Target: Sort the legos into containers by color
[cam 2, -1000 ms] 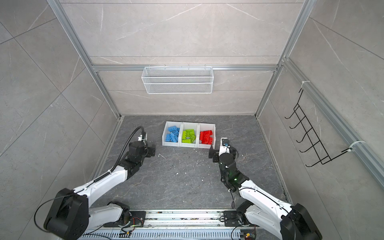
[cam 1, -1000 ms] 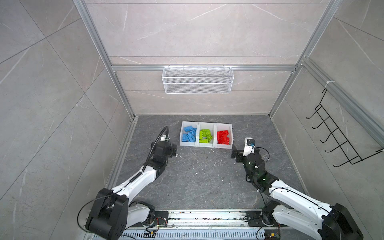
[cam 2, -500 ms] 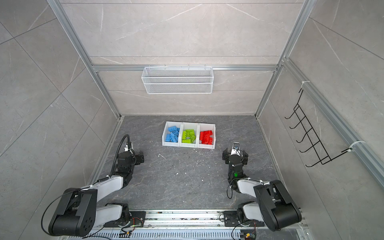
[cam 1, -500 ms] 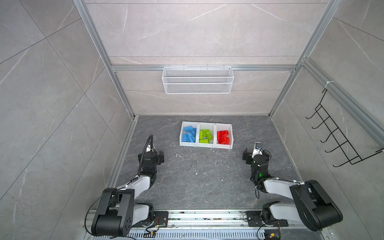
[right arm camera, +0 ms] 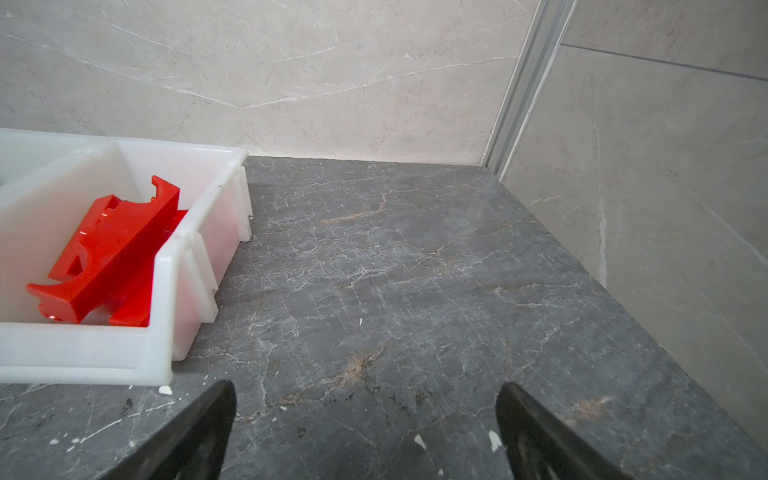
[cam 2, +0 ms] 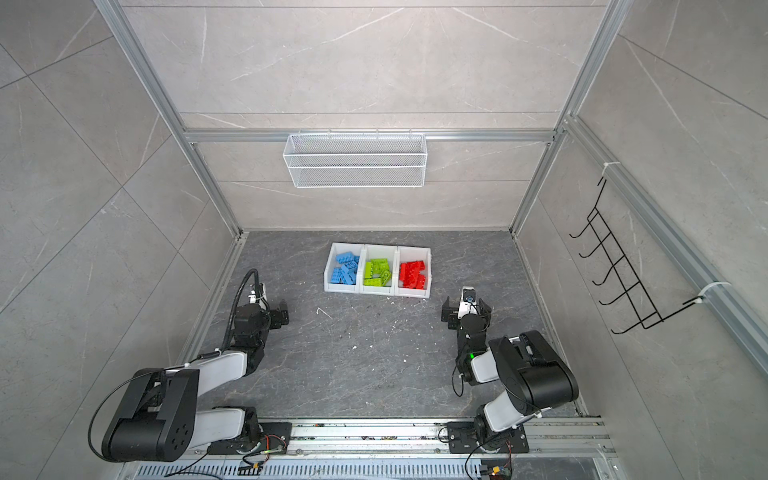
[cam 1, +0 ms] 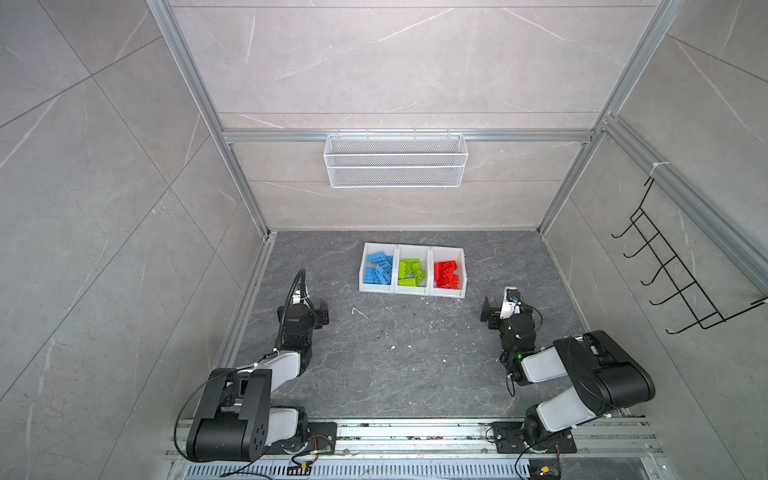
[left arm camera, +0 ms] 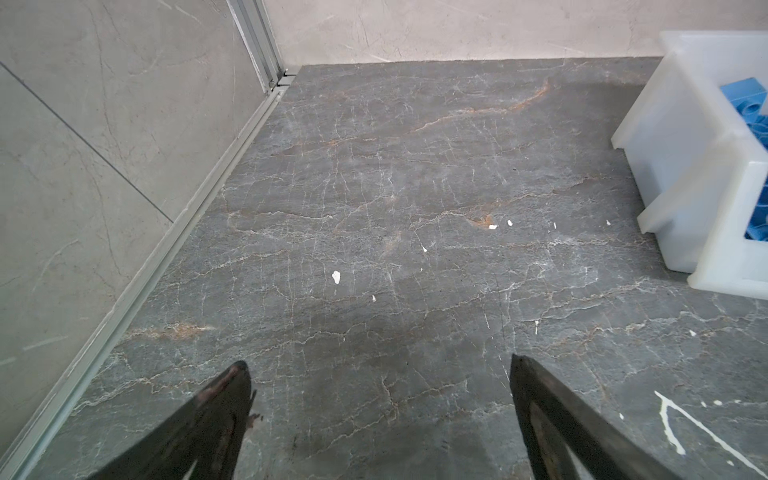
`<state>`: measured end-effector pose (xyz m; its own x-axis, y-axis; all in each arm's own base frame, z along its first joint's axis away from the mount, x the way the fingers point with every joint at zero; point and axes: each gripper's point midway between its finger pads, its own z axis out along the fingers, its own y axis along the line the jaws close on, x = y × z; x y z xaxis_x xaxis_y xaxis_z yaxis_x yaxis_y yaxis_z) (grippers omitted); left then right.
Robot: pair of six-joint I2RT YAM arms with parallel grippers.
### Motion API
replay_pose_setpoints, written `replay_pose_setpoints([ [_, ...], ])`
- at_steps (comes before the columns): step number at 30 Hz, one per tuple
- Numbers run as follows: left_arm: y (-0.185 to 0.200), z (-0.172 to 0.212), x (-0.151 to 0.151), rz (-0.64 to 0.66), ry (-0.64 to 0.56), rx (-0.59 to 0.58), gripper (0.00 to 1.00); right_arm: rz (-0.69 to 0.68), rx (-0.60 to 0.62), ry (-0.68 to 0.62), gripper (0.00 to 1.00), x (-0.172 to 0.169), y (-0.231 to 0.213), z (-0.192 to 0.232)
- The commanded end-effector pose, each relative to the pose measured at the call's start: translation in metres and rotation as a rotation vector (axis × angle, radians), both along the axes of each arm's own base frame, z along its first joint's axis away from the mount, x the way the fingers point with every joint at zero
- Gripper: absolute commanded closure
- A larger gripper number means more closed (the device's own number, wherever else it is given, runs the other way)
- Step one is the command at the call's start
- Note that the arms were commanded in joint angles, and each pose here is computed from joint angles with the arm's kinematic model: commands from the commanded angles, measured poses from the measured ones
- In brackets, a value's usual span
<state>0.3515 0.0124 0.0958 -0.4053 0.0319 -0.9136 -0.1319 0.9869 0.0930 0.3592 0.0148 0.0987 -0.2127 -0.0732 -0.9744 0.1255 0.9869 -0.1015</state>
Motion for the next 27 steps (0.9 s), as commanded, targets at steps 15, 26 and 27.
replay_pose_setpoints([
  [15,-0.008,0.014,0.018,-0.126,-0.008,-0.095,0.04,0.012,0.004,-0.044,0.0,0.005,0.002,0.013],
  [26,0.016,-0.012,0.033,-0.047,-0.017,-0.113,0.0,-0.003,0.008,-0.029,0.0,0.009,0.0,0.012],
  [27,0.017,-0.011,0.033,-0.043,-0.029,-0.11,0.0,-0.004,0.008,-0.027,0.0,0.009,-0.001,0.012],
])
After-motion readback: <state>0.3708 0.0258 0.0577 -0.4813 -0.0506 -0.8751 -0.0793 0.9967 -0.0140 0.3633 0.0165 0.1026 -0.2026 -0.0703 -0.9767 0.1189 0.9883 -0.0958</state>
